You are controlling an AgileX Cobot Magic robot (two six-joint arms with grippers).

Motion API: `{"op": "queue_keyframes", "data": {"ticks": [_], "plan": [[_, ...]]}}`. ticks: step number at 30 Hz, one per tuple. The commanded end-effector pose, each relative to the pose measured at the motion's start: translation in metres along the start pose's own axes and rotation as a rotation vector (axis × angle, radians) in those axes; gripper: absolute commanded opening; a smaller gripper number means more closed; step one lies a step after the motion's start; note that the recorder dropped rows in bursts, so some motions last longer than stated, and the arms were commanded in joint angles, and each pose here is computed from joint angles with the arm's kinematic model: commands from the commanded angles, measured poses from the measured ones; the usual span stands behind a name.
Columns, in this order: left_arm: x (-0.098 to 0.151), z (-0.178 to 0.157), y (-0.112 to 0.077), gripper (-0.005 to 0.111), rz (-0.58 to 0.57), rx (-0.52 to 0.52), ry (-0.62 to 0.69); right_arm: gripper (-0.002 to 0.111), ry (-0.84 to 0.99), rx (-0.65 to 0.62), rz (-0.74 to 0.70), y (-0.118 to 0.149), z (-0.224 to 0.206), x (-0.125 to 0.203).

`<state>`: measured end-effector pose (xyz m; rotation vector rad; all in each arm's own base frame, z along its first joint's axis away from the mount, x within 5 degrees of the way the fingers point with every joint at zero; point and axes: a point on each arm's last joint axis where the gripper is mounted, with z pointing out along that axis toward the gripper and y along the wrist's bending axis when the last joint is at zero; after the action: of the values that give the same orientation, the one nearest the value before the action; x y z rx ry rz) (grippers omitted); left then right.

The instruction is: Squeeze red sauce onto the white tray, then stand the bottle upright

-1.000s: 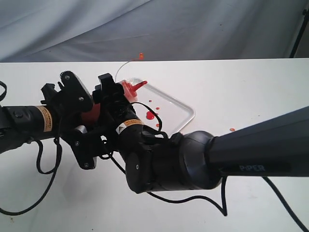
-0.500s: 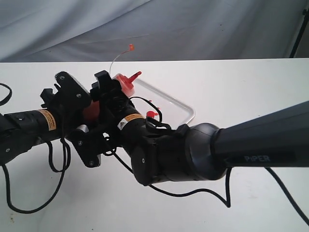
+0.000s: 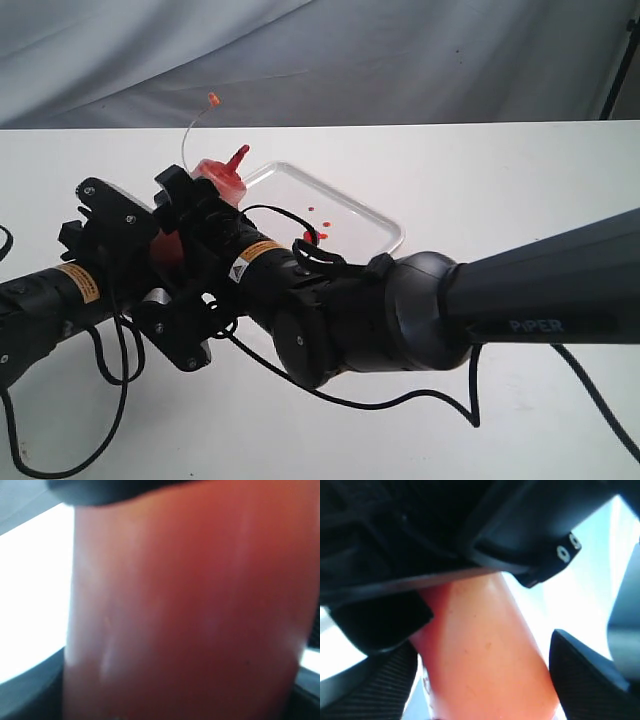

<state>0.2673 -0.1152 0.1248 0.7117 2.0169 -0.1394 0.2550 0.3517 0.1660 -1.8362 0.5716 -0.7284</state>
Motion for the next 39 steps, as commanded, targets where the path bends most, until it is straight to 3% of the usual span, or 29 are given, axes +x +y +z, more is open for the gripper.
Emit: {"op": "queue_keyframes", "data": {"ticks": [1,12,20,29,35,39], "plan": [[-0.016,0.004,-0.006,0.004,-0.014,0.013,-0.116,0.0,-0.192,0.136,-0.231,-0.035,-0.015,-0.044],[-0.009,0.012,-0.008,0.004,-0.021,0.013,-0.14,0.0,-0.231,0.157,-0.243,-0.038,-0.021,-0.063],[-0.006,0.021,-0.01,0.004,-0.031,0.004,-0.242,0.0,-0.229,0.158,-0.239,-0.038,-0.021,-0.063],[-0.003,0.023,-0.01,0.004,-0.057,0.009,-0.24,0.0,-0.257,0.172,-0.246,-0.04,-0.027,-0.076],[-0.003,0.023,-0.008,0.0,-0.081,-0.01,-0.241,0.0,-0.055,0.353,-0.051,-0.059,-0.03,-0.062],[-0.005,0.022,-0.008,0.0,-0.082,-0.014,-0.259,0.0,0.014,0.397,0.117,-0.069,-0.035,-0.051]]}}
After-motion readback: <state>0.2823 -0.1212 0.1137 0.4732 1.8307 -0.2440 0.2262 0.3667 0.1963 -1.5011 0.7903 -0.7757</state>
